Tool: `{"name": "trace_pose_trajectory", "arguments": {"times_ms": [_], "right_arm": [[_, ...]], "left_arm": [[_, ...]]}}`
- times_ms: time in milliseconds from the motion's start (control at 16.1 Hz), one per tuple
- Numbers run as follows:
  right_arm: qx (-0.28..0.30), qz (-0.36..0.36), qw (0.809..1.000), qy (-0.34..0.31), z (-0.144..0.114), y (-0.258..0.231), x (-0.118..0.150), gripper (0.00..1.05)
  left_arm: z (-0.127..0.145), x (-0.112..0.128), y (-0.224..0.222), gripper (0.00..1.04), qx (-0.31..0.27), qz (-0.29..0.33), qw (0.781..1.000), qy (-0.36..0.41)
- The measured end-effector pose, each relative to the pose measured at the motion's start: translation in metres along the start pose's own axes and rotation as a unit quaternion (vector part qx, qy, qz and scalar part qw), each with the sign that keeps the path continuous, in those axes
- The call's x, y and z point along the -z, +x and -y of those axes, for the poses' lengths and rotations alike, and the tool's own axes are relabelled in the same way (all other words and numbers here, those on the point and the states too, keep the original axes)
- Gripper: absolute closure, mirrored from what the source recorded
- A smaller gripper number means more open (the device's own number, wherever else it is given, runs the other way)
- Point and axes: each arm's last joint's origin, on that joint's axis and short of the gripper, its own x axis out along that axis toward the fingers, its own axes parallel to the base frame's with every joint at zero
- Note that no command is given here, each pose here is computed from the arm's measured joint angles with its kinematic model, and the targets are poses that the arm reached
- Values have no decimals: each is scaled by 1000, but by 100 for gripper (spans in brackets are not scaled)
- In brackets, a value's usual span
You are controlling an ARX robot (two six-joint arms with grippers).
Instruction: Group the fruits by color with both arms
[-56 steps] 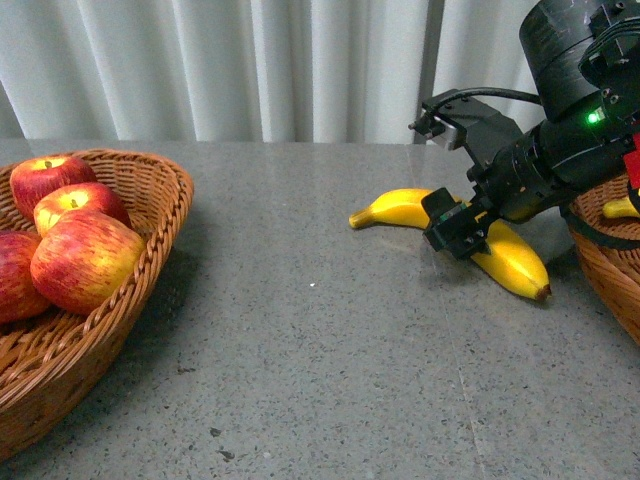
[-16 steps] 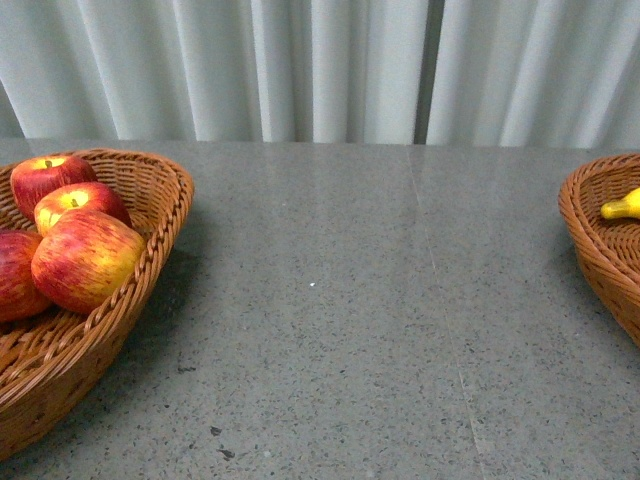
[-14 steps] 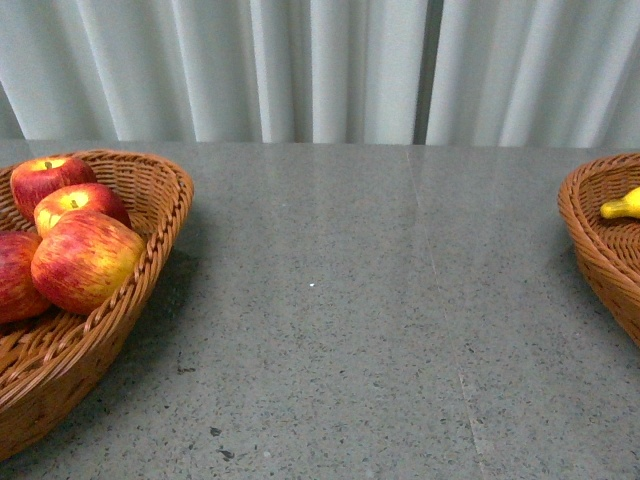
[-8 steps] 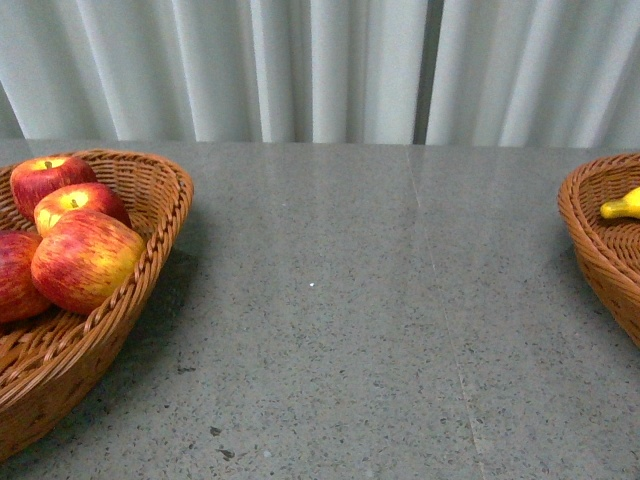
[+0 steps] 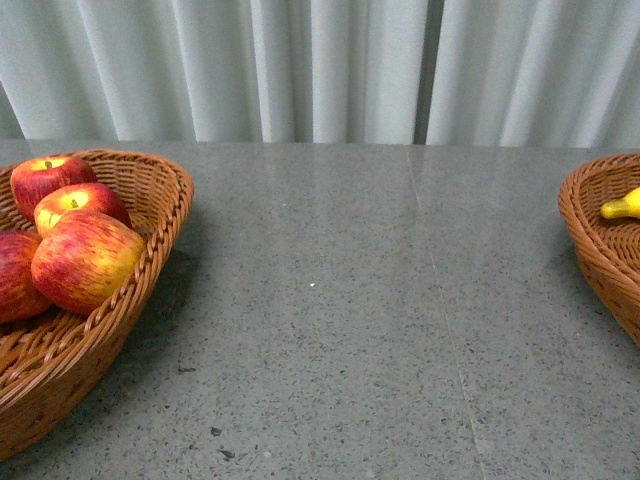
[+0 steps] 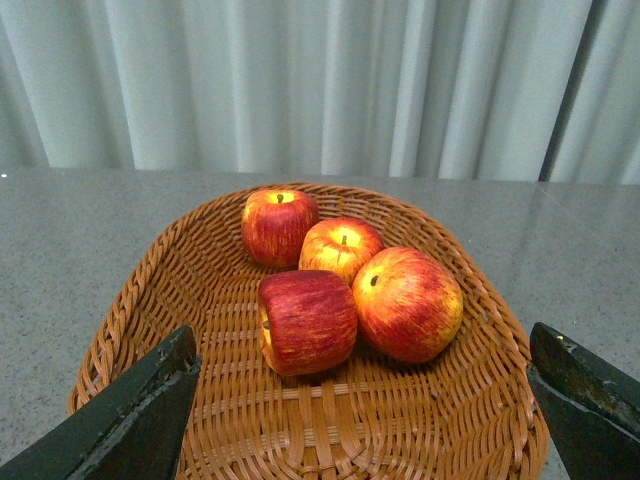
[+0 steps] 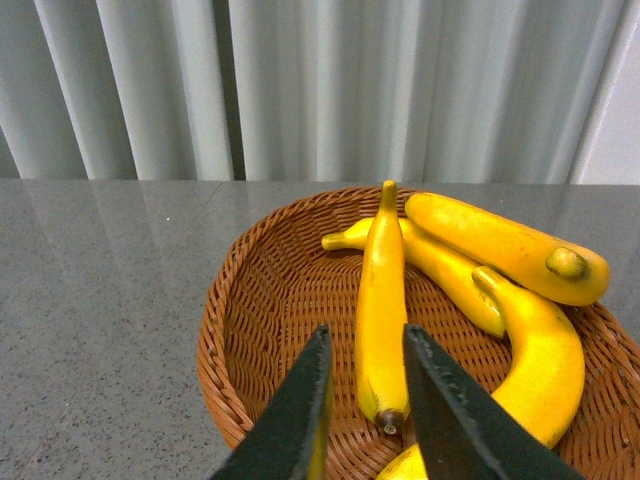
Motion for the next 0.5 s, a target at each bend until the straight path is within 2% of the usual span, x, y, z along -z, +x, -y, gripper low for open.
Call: {"name": "trace_pose_trajectory", "arguments": {"times_ms": [249,497], "right_arm": [[0,0,1000,0,0,0,0,37],[0,0,1000,0,0,0,0,17]], "left_arm": [[0,0,0,7,0,0,1000,0],[0,0,0,7,0,0,1000,0]]}}
